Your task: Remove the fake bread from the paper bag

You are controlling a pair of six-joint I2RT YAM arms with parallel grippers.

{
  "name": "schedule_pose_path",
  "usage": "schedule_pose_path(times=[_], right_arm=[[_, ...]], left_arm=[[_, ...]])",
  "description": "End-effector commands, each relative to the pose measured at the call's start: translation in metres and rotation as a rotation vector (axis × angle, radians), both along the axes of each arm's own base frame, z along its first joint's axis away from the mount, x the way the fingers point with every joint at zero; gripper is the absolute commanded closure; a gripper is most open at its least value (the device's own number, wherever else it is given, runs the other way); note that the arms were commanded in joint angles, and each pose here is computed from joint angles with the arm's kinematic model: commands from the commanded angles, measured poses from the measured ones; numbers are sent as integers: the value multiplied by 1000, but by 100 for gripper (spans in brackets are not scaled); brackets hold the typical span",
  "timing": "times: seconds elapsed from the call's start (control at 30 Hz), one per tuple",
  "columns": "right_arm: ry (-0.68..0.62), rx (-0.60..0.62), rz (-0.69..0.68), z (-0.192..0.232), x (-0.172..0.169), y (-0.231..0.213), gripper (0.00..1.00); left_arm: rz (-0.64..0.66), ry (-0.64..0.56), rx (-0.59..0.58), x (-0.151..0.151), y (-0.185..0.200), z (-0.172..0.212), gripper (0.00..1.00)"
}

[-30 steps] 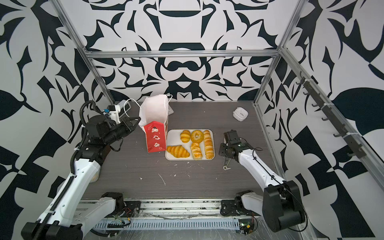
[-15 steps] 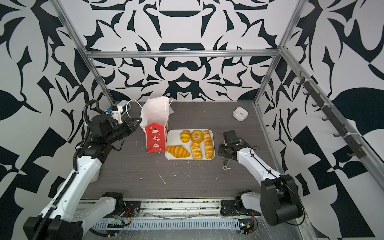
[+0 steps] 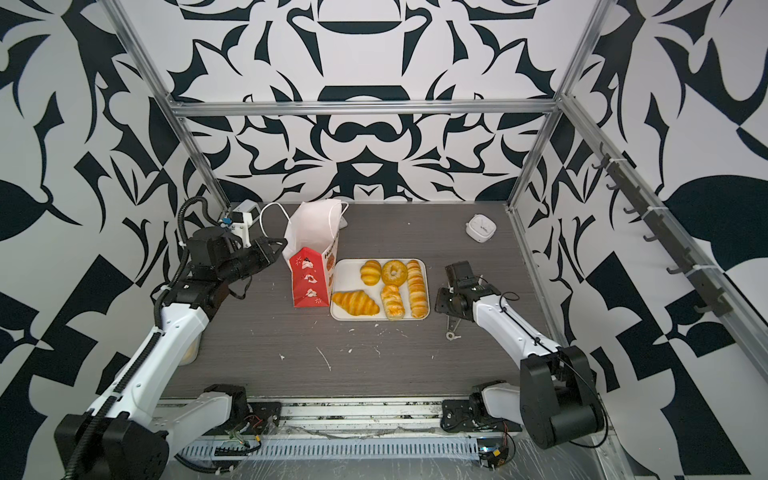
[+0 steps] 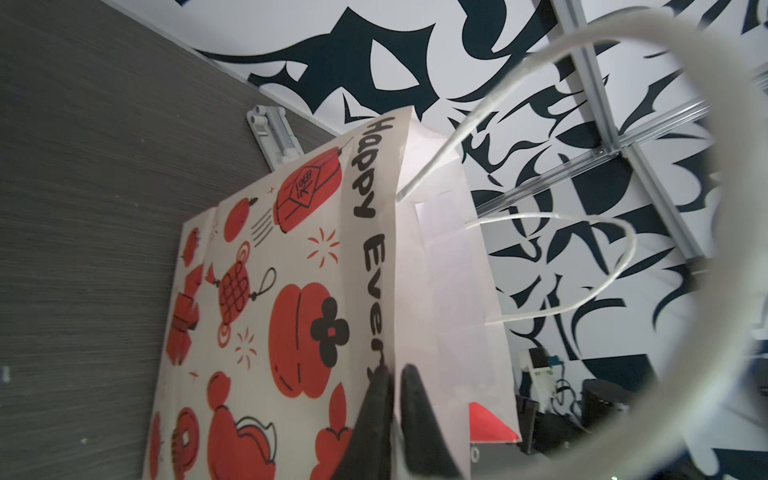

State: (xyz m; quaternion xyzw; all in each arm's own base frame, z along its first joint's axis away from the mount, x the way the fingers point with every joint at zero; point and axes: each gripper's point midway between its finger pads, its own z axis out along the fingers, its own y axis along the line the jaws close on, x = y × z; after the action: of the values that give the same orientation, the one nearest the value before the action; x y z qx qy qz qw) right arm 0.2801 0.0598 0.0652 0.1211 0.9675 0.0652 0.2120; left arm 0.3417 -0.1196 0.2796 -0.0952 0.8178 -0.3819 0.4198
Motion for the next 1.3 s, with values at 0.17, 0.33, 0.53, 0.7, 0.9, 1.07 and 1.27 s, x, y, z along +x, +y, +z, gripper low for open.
schedule_pose_path(times=[0.17, 0.33, 0.53, 0.7, 0.9, 1.07, 1.27], right_arm=[[-31, 3, 13, 7, 2, 1, 39], [-36, 10, 14, 8, 1, 2, 39], [-59, -11, 9, 13, 0, -3, 39], [-109, -41, -10, 24, 0, -10, 39], [-228, -114, -25, 55, 1, -26, 39], [-392, -185, -35, 90, 6, -39, 40], [-596, -103, -16, 120, 23, -26, 41]], left_arm=[[57, 7, 96, -8, 20, 4, 40], [86, -20, 110, -15, 29, 17, 6], [115, -69, 134, -28, 37, 46, 1], [159, -106, 210, -52, 51, 74, 1], [341, -149, 412, -110, 98, 103, 1], [587, -312, 588, -142, 146, 96, 1], [755, -356, 662, -128, 173, 25, 1]])
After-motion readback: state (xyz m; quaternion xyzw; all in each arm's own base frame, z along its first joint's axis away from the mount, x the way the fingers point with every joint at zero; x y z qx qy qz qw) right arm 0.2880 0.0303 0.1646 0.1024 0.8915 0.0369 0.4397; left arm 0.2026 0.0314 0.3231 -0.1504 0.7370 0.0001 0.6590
